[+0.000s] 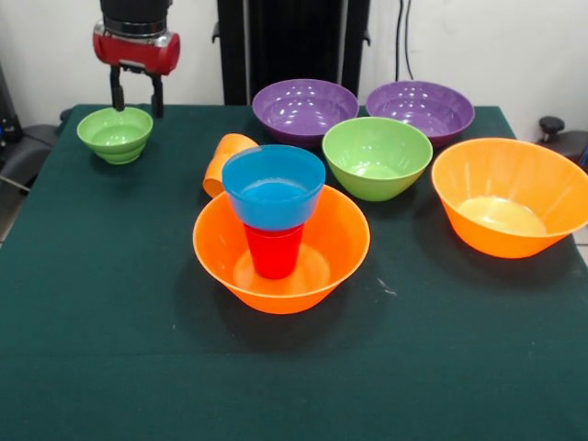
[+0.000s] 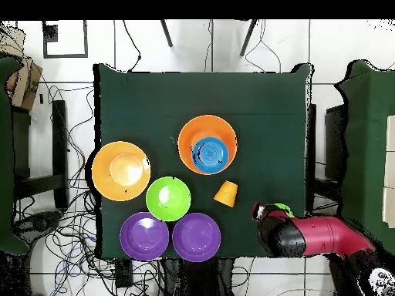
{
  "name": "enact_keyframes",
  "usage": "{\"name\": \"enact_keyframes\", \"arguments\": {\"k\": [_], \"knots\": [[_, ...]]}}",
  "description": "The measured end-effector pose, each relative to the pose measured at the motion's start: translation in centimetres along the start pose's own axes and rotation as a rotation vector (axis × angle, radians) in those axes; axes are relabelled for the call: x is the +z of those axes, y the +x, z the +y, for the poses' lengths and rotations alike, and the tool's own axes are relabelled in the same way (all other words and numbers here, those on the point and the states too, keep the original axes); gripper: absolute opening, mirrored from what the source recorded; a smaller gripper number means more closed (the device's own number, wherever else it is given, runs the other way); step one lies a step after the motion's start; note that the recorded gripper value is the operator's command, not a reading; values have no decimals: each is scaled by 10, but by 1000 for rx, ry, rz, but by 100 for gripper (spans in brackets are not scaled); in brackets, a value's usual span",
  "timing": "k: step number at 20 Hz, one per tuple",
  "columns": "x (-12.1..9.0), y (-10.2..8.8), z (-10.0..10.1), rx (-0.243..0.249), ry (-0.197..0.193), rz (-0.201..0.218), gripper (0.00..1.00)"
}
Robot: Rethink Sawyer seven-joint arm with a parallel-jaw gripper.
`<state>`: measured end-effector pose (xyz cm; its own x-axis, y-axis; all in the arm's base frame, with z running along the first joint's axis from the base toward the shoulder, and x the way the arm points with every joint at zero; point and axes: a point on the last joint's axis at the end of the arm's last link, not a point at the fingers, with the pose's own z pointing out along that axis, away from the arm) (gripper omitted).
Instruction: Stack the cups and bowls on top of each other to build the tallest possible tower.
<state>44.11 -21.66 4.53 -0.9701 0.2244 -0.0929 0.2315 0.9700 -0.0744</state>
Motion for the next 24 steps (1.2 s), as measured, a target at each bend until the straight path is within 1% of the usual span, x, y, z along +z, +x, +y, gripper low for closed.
{"name": "enact_keyframes", "arguments": {"k": [2,6,13,14,24], "knots": [[4,0,0,-3,-3,2,100],[21,0,1,-16,-14,10,100],[37,5,5,-6,-45,30,100],[41,7,5,-2,-52,36,0],[43,8,6,-15,-52,34,0]]}}
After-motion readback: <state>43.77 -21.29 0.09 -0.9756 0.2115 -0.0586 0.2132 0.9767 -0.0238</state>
